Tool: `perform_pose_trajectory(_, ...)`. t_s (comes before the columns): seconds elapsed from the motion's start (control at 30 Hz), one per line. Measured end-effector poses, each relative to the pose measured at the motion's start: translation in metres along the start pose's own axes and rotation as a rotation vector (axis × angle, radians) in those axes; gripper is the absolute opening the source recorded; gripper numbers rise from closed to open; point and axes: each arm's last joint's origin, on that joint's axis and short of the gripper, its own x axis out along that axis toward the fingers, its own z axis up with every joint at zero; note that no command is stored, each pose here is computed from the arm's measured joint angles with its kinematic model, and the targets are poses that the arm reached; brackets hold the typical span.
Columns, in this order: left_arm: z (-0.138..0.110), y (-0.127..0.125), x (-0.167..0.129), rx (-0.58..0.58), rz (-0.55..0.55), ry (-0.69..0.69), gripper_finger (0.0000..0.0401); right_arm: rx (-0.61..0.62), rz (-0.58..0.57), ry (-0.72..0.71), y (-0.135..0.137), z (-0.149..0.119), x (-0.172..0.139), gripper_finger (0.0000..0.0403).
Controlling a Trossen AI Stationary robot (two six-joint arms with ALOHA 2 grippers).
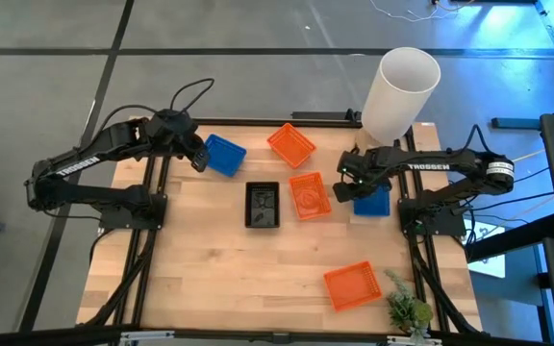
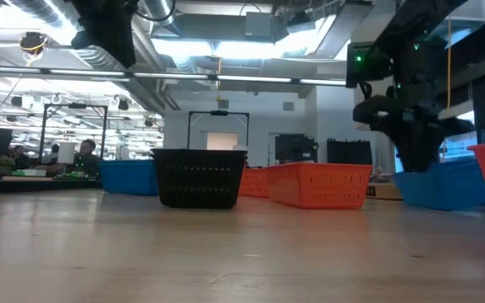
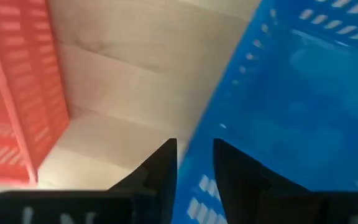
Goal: Stack baskets by color
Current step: Stack the right blue bin on top of the left blue bin
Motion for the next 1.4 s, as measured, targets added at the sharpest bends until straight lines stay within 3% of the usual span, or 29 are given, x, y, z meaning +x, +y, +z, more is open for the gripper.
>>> perform_pose_trajectory(0.17, 0.0, 0.0, 0.0, 0.0, 0.0, 0.0, 0.0065, -0.064, 0.074, -0.056, 0.001, 0.003, 0.013, 0.0096)
perform_pose_trajectory(0.4, 0.0, 0.0, 0.0, 0.0, 0.0, 0.0, 0.0065, -0.142, -0.004, -0.095, -0.005, 0.002, 0.015, 0.0017)
perform_pose_trajectory(0.47, 0.0, 0.0, 0.0, 0.001, 0.0, 0.0, 0.0065, -0.173, -0.009, -0.102, -0.004, 0.002, 0.013, 0.0013)
perform_pose_trajectory(0.73, -0.006, 0.003, 0.002, 0.032, 0.025, 0.054, 0.0065, -0.314, 0.017, -0.124, 0.017, 0.008, -0.023, 0.0005)
perform_pose_trajectory(0.9, -0.029, 0.007, 0.025, 0.046, 0.088, 0.187, 0.0065, -0.399, 0.022, -0.195, 0.035, 0.009, -0.06, 0.0003)
perform_pose_trajectory(1.03, -0.044, 0.011, 0.048, 0.062, 0.162, 0.197, 0.0065, -0.442, 0.034, -0.287, 0.046, 0.011, -0.09, 0.0002)
perform_pose_trajectory(1.23, -0.057, 0.017, 0.086, 0.066, 0.332, 0.066, 0.0065, -0.518, 0.098, -0.438, 0.062, 0.017, -0.129, 0.0001)
perform_pose_trajectory(1.4, -0.061, 0.02, 0.12, 0.007, 0.291, 0.015, 0.0065, -0.587, 0.151, -0.528, 0.074, 0.027, -0.143, 0.0001)
